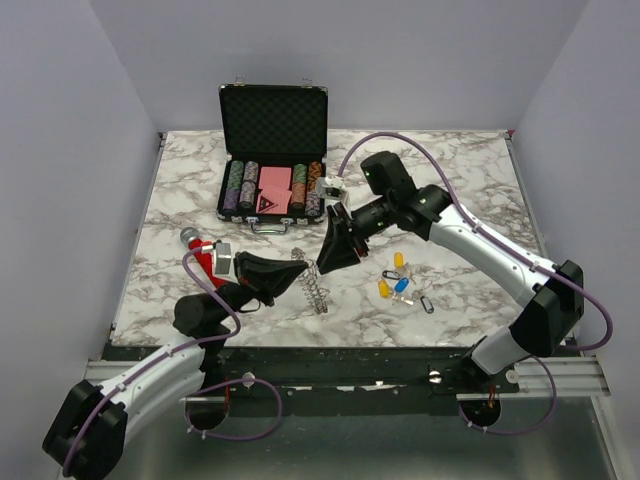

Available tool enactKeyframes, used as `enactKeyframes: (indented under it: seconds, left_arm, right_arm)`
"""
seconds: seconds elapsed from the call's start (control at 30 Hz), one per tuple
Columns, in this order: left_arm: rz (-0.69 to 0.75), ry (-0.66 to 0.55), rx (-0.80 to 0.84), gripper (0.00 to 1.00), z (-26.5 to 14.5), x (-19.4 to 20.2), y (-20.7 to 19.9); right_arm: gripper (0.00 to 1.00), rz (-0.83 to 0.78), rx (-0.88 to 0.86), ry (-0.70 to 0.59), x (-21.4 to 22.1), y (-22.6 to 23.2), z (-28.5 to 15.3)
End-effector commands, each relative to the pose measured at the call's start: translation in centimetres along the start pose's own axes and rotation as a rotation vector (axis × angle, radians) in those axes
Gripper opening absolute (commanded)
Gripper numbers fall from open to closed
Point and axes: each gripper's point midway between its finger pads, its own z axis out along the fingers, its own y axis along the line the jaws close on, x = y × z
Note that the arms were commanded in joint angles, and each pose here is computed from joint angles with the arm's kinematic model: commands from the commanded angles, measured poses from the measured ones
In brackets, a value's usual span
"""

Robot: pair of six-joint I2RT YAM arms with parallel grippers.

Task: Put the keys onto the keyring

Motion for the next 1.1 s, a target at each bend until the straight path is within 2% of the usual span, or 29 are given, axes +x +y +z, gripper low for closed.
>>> enactKeyframes:
  seconds: [0.0, 0.2, 0.3, 0.43, 0.57, 1.07]
  left_arm:
    - [0.037, -0.029, 0.025, 0.0, -0.1, -0.9, -0.6]
    - [0.034, -0.023, 0.036, 0.0, -0.1, -0.8, -0.8]
    - [0.033, -0.018, 0.04, 0.0, -0.1, -0.7, -0.9]
    - [0.031, -0.017, 0.035, 0.0, -0.1, -0.6, -0.7]
    - [0.034, -0.016, 0.032, 0.0, -0.1, -0.5, -0.7]
    - [0.089, 0.024, 0.059, 0.0, -0.4, -0.5, -1.3]
  right_arm:
    - [0.37, -0.027, -0.041, -0.013, -1.0, 0.7, 0.1]
    - [0.36, -0.002, -0.021, -0.022, -1.4, -0.2, 0.4]
    - [0.31, 0.006, -0.028, -0.026, -1.6, -0.2, 0.6]
    - [0.18, 0.012, -0.032, -0.028, -1.6, -0.3, 0.6]
    - [0.01, 0.01, -0.044, -0.029, -1.6, -0.1, 0.7]
    - [0.01, -0.082, -0.035, 0.034, 0.2, 0.1, 0.1]
